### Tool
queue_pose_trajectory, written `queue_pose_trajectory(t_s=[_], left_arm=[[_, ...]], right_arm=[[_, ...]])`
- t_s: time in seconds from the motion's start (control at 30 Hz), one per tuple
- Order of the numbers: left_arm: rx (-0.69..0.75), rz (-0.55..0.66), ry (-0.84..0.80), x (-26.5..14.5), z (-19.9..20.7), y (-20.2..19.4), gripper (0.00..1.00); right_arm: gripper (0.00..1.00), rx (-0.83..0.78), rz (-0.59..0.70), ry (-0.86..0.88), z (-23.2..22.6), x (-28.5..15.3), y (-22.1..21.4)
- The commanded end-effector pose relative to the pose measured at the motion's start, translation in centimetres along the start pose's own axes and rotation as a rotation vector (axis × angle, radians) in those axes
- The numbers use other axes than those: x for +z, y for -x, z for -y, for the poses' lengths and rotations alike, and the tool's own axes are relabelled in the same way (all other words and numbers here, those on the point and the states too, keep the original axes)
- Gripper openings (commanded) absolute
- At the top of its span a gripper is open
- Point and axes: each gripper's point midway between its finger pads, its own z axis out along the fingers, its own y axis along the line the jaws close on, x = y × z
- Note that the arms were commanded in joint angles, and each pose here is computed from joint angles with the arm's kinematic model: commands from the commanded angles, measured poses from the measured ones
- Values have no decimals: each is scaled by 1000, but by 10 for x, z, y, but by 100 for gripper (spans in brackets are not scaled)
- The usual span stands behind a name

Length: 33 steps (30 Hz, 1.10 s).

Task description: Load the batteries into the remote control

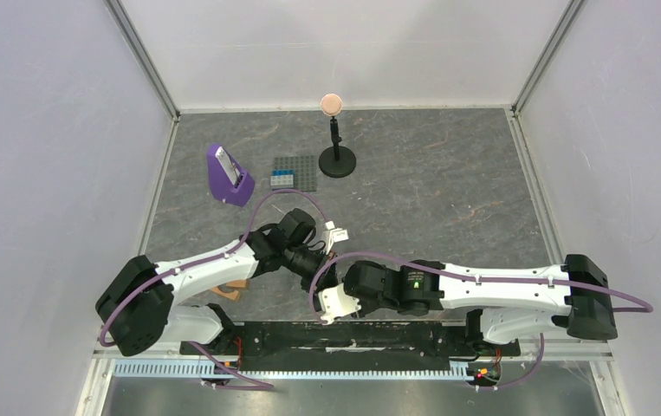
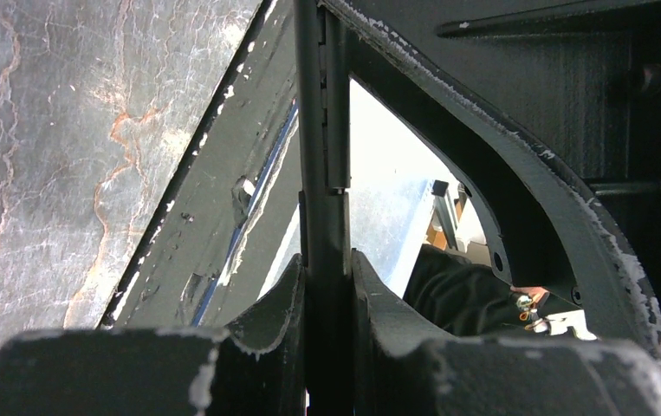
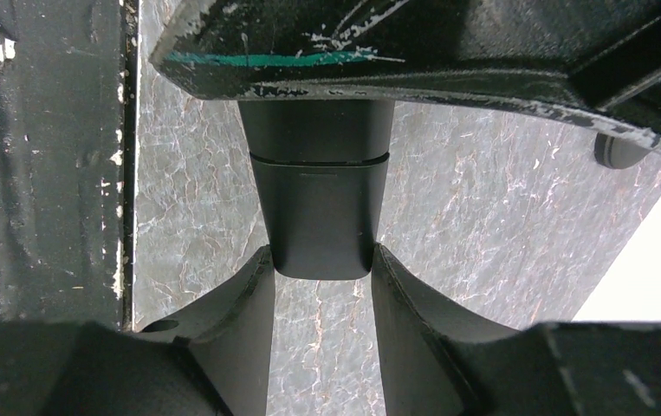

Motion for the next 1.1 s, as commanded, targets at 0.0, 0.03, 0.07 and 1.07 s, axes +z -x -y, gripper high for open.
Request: queue_pose_trajectory(t_s=[0.0, 0.03, 0.07, 1.07], left_arm=[[154, 25, -141, -3, 37, 14, 2], [155, 26, -140, -4, 37, 14, 2], [155, 24, -141, -4, 38, 14, 2], [143, 26, -52, -6, 30, 19, 2]], right_arm=[[34, 23, 127, -50, 17, -4, 34], [33, 24, 105, -55, 17, -2, 29], [33, 25, 87, -60, 17, -1, 24], [21, 14, -77, -33, 15, 12, -6]])
